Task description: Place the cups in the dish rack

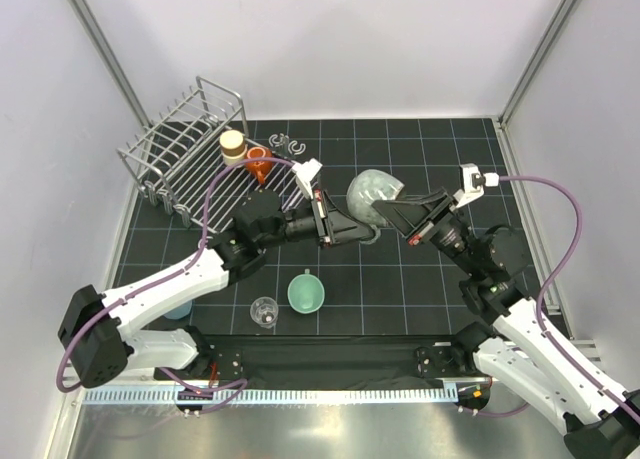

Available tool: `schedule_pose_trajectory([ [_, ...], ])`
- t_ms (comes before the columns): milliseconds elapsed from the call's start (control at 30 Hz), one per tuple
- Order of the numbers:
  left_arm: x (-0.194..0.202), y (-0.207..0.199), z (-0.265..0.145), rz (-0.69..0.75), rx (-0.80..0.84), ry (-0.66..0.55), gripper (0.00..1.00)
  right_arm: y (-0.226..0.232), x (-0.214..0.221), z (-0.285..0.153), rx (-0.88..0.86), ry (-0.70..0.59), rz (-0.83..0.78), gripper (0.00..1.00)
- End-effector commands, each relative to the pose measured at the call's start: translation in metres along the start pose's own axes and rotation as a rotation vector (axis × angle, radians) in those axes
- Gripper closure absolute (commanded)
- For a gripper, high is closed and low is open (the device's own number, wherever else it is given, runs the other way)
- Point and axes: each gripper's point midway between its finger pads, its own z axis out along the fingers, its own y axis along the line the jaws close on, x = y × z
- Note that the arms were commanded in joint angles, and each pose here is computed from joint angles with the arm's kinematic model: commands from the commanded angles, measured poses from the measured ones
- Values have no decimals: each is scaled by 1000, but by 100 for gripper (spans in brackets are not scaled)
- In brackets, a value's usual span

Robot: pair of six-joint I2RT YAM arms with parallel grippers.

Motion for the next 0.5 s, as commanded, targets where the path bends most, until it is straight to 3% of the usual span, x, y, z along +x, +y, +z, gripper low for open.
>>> schedule_pose_trajectory([
  [0,-12,-31,-1,68,95,-50,100,34,-10,-3,-128,-27,-49,96],
  [133,-11,-34,-8,117,97,-55,100,23,-4,-10,-61,-4,-58,93],
  [400,-18,-27,-34,288,-38,-108,100,-40,7,-41,356,130,-187,49],
  [467,-26,-25,-42,347,-80,-149,100,-49,7,-51,427,155,-219,45],
])
